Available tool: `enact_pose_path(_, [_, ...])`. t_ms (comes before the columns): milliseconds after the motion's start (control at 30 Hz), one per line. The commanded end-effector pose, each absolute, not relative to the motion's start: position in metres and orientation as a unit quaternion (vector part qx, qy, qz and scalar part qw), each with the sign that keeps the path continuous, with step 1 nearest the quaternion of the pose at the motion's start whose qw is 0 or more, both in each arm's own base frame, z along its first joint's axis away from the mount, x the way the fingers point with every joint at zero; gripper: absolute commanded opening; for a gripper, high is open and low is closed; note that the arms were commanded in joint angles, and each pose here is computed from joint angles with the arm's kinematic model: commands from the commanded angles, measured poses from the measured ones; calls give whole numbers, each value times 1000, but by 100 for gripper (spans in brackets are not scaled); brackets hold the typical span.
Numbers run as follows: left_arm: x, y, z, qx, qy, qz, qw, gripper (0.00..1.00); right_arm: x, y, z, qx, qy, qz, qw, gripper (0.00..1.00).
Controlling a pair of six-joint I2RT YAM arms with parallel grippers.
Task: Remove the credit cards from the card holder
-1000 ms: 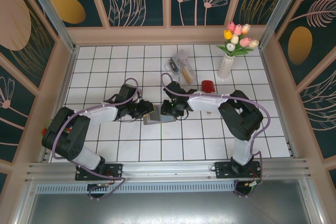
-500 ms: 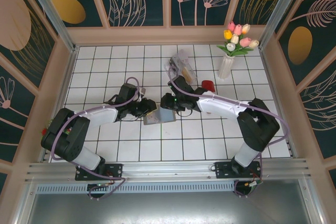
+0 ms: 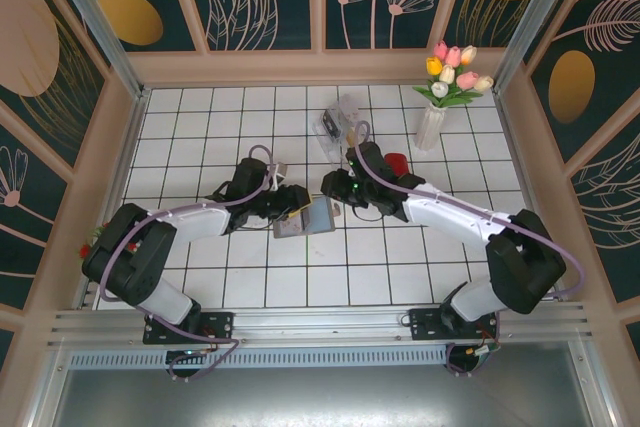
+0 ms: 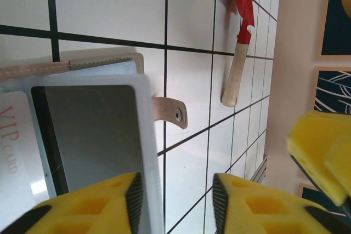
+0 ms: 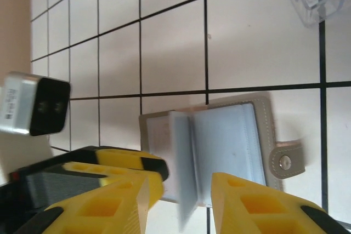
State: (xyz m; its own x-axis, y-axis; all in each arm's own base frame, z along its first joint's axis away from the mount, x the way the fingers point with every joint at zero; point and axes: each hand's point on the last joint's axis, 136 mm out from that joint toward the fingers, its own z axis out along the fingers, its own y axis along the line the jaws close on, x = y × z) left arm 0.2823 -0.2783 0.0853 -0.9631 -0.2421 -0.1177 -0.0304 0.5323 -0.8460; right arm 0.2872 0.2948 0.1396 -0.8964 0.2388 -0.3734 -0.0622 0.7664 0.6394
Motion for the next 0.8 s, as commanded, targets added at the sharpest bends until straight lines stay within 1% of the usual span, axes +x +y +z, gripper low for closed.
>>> enact_pose_path(0, [284,-286,89,-72,860,-493,111,45,290,295,147,56,904,353,237,37])
enact_pose_path(67, [284,-286,86,-75,860,-492,112,46,289,297,146,54,903,356,234,37])
enact_pose_path(167, [282,-283,82,-79,865,-483,109,41,288,300,143,50,904,358,227,37])
enact_pose_path(333, [281,-261,57,-115,898,-409,111,31,283,307,120,38,921,337,194,34])
enact_pose_path(367, [281,-258,54,-120,901,-401,111,29,282,309,113,36,925,330,185,32])
enact_pose_path(433, [280,-256,48,-132,904,-392,104,24,280,313,102,33,932,320,166,21])
enact_pose_path(533, [280,-254,39,-142,908,-383,92,19,282,316,93,37,937,311,156,18])
enact_pose_path(667, [281,-256,38,-147,907,-385,89,17,285,319,81,35,944,296,143,17])
enact_pose_path(767, [282,-264,42,-142,899,-406,81,18,286,320,70,34,949,286,130,16])
